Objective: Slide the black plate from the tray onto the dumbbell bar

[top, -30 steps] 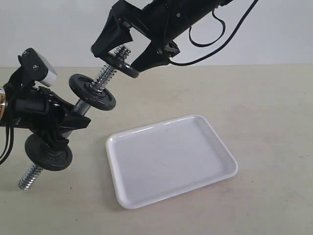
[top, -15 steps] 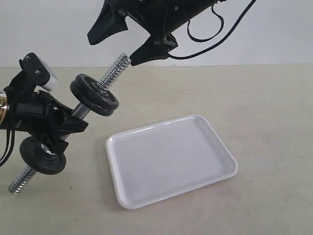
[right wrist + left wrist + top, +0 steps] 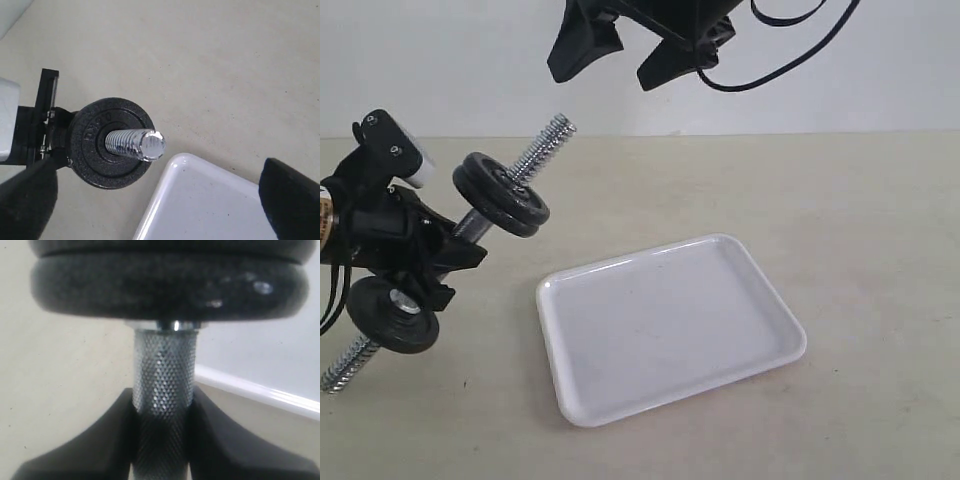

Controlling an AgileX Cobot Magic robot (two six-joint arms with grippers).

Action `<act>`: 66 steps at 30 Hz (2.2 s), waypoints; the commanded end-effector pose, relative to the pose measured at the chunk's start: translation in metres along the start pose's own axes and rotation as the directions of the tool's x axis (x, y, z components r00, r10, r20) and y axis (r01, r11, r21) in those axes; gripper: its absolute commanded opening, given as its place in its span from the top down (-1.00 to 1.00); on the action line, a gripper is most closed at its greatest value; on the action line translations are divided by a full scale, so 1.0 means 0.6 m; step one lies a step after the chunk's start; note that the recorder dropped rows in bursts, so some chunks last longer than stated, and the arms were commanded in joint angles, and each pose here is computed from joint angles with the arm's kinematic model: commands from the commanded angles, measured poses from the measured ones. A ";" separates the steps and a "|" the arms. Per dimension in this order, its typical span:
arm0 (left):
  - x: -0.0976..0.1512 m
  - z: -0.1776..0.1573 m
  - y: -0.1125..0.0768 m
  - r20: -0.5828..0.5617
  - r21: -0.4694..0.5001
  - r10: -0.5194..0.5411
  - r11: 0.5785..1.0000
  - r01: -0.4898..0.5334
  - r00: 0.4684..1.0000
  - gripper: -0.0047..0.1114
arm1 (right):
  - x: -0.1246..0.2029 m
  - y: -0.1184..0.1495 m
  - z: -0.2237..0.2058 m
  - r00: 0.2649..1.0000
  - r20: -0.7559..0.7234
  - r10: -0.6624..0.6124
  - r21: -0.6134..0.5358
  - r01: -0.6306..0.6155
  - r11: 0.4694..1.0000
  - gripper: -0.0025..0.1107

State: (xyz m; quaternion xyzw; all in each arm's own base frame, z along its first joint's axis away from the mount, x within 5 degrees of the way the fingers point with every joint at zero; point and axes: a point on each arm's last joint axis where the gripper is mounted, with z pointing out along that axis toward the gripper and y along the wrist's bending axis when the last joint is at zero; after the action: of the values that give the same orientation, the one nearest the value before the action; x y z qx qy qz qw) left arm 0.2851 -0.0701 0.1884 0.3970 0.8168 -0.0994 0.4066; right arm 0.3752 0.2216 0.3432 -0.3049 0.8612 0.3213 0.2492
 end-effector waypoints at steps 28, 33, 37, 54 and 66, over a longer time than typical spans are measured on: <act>0.004 0.015 0.025 -0.044 -0.102 -0.095 0.991 0.091 0.994 0.84 | 0.008 0.000 -0.028 0.994 -0.073 -0.080 0.096 0.087 0.992 0.96; 0.012 0.015 0.035 -0.086 -0.171 -0.100 0.982 0.084 0.991 0.84 | 0.009 -0.005 -0.029 0.992 -0.085 -0.097 0.131 0.107 0.986 0.96; 0.015 0.013 0.040 -0.106 -0.201 -0.088 0.977 0.065 0.991 0.84 | 0.009 -0.005 -0.029 0.992 -0.085 -0.097 0.131 0.107 0.986 0.96; 0.054 0.048 0.038 -0.185 -0.193 -0.190 0.969 0.154 0.964 0.84 | 0.013 -0.004 -0.029 0.990 -0.110 -0.093 0.119 0.106 0.987 0.96; 0.074 0.047 0.032 -0.171 -0.268 -0.435 0.884 0.383 0.884 0.84 | 0.015 -0.003 -0.029 0.988 -0.123 -0.092 0.114 0.106 0.988 0.96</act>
State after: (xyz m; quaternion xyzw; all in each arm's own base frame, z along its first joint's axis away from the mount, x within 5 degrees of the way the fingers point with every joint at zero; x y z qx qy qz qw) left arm 0.2995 -0.0436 0.1278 0.2254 0.9255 -0.0193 0.3036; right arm 0.3683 0.2073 0.3425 -0.3478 0.8775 0.2411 0.2258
